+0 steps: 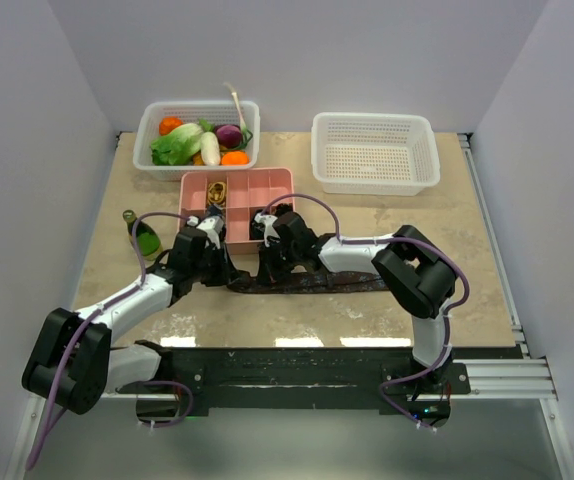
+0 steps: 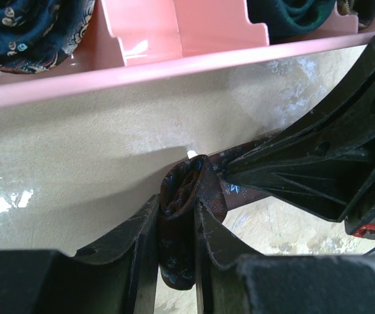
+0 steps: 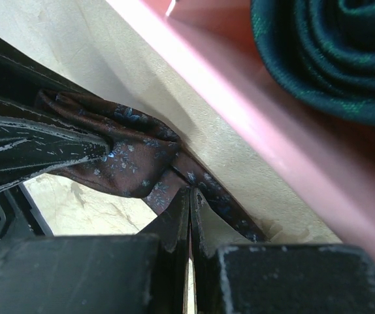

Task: Roll the ties
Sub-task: Roll the tie at the center of the board.

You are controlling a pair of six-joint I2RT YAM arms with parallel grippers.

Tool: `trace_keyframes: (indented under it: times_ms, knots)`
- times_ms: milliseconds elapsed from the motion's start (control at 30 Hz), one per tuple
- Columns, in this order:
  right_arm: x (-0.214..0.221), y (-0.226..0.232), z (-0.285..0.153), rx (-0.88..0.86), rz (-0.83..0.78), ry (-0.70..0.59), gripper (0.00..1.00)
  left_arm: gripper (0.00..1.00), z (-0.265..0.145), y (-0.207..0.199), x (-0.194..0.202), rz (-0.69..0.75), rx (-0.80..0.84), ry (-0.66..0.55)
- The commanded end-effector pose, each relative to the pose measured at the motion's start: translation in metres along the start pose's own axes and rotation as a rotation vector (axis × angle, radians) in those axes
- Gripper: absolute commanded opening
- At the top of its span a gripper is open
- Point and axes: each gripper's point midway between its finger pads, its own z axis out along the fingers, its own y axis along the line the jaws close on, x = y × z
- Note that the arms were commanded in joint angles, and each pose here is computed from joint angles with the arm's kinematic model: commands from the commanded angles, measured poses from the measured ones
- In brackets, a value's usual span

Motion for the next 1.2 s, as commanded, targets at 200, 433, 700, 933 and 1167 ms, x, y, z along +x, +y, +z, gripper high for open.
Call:
trace_keyframes:
  times_ms: [200,433,700,933,1167]
  knots:
    - [-0.019,0.020,-0.003,-0.028,-0.003,-0.031,0.00,0.00,0.001,-0.006,-0.011,0.066,-0.019,-0.014]
    - [-0.010,0.043,0.014,-0.073,-0.015,-0.005,0.00,0.00,-0.001,-0.012,-0.016,0.091,-0.043,-0.021]
    - [0.000,0.052,0.017,-0.088,-0.021,0.015,0.00,0.00,-0.005,-0.025,-0.021,0.133,-0.050,-0.017]
    - [-0.004,0.058,0.018,-0.124,0.022,-0.045,0.00,0.00,0.001,-0.040,-0.009,0.183,-0.046,0.036]
    - [-0.005,0.072,0.018,-0.220,0.065,-0.082,0.00,0.00,0.006,-0.046,-0.002,0.191,-0.027,0.057]
